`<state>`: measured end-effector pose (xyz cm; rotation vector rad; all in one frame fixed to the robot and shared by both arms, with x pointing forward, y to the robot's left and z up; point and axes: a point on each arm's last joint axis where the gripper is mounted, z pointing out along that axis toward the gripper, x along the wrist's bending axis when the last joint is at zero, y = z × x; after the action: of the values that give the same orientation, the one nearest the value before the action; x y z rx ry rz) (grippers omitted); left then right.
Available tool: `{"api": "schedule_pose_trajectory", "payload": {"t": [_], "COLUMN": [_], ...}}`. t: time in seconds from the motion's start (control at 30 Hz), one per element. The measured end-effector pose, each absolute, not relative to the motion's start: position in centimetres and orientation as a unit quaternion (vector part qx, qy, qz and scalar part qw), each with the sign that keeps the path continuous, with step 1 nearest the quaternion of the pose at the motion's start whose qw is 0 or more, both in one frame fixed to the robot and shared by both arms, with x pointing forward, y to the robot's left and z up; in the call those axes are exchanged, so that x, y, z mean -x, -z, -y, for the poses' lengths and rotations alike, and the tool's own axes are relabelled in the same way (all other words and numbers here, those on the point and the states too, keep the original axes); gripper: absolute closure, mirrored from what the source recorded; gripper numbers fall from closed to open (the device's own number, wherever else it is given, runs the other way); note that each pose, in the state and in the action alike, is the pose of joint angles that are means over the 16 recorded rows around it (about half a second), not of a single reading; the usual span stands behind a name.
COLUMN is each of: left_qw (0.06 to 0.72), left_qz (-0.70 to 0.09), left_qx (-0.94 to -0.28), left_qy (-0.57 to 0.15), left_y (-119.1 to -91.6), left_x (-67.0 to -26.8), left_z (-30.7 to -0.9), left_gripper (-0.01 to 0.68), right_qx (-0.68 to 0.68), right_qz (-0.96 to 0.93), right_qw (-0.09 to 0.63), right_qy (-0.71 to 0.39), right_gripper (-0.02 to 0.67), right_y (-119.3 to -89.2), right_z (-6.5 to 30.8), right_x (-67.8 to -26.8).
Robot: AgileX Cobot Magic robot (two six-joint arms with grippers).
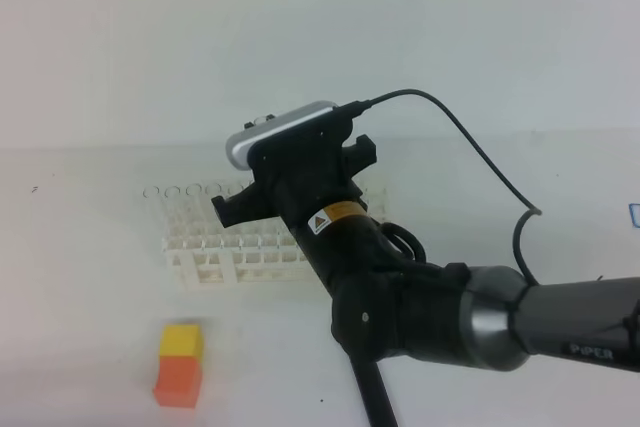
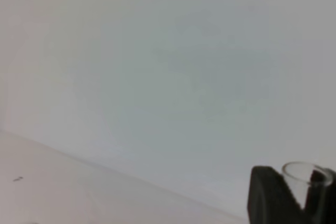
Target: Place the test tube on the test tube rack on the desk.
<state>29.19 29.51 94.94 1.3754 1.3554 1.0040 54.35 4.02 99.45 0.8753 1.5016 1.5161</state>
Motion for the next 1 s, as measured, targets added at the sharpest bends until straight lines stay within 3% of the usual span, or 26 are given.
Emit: {"api": "schedule_pose_trajectory", "payload": {"t": [1.0], "left_qw": [0.464], "left_qz": [-0.552], "left_qx": [-0.560], "left_qy": [-0.409], "left_y": [-94.9], "left_x": [-29.2], "left_z": [-29.5], "left_gripper": [0.673], "right_qx": [-0.366], "right_qz": [-0.566], "right_qw": [0.419], "right_qy": [-0.608], "right_gripper": [0.518], "right_y": [-97.3], "right_z": [-4.6], "right_x": [-54.2]}}
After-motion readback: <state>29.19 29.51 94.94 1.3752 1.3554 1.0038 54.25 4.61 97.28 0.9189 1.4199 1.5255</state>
